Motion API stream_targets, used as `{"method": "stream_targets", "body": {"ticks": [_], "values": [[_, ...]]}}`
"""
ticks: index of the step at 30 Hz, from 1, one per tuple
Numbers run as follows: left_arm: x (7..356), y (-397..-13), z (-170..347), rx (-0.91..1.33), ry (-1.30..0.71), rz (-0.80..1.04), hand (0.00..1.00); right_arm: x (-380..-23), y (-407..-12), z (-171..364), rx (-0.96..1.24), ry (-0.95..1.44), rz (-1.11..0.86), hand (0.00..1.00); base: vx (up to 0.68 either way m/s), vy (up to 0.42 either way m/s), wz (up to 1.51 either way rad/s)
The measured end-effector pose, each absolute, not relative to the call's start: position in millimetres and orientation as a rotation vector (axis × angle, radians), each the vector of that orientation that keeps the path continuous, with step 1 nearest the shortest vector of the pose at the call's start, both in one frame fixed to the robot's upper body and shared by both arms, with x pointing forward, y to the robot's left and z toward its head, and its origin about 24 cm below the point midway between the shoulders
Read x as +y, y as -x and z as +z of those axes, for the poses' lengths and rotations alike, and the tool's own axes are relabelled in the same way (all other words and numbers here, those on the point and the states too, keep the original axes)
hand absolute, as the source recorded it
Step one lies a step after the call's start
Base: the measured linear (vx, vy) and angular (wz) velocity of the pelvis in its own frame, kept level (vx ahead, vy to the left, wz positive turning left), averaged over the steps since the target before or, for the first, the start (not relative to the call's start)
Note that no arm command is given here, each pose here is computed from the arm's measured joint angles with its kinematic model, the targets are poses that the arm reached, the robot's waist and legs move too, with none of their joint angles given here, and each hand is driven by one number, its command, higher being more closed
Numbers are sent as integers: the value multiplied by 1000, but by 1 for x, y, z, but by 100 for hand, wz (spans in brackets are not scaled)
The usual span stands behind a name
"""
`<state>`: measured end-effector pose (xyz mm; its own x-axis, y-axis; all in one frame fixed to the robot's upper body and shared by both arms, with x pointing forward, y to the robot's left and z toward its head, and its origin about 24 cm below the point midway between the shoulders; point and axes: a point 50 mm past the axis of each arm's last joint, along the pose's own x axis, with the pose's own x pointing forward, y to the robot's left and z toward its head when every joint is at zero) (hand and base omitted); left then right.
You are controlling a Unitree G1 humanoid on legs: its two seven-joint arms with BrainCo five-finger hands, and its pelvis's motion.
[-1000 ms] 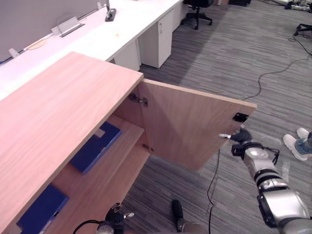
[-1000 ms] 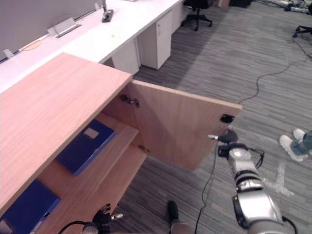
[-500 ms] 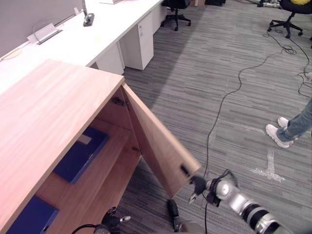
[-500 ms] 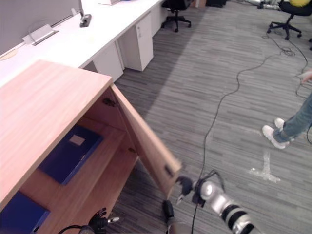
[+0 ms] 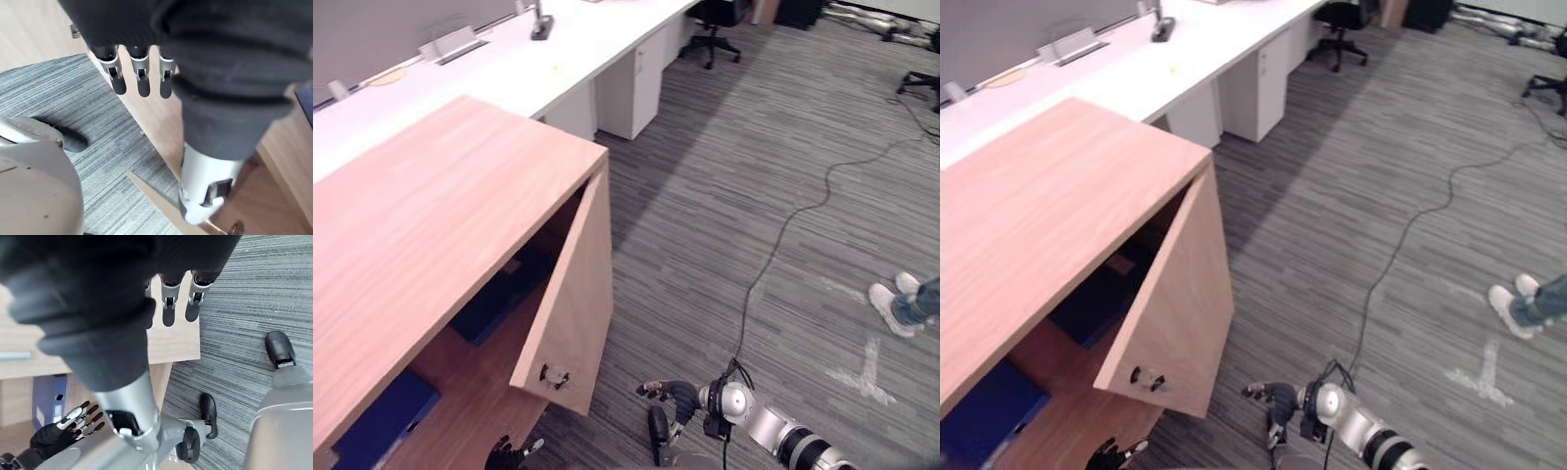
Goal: Walk over to the cabinet, pick up the folder, carry it to the office cabinet, place the folder inside the office cabinet, then close the office cabinet door
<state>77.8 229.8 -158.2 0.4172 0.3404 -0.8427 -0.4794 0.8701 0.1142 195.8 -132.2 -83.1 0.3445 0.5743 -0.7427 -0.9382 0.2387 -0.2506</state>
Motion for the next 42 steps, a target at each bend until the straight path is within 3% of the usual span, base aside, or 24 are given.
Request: {"method": "stream_targets", "body": {"ticks": [5, 9, 17, 25, 33, 42], "values": [[219, -75, -161, 1026, 184, 509, 0, -140, -197, -104, 687, 746, 999, 0, -21, -6, 74], [218, -65, -162, 1023, 293, 587, 0, -160, -192, -124, 824, 548, 644, 0, -43, 29, 37], [206, -96, -157, 935, 346, 595, 0, -209, -122, -157, 1116, 280, 82, 0, -33, 52, 50], [197, -91, -160, 971, 323, 556, 0, -220, -87, -164, 1155, -66, -297, 0, 119, 92, 20], [197, -105, -156, 941, 274, 485, 0, -204, -98, -161, 1058, -211, -361, 0, 77, 103, 71], [205, -100, -156, 944, 283, 561, 0, -192, -98, -164, 1075, -258, -365, 0, -74, -185, 41]]}}
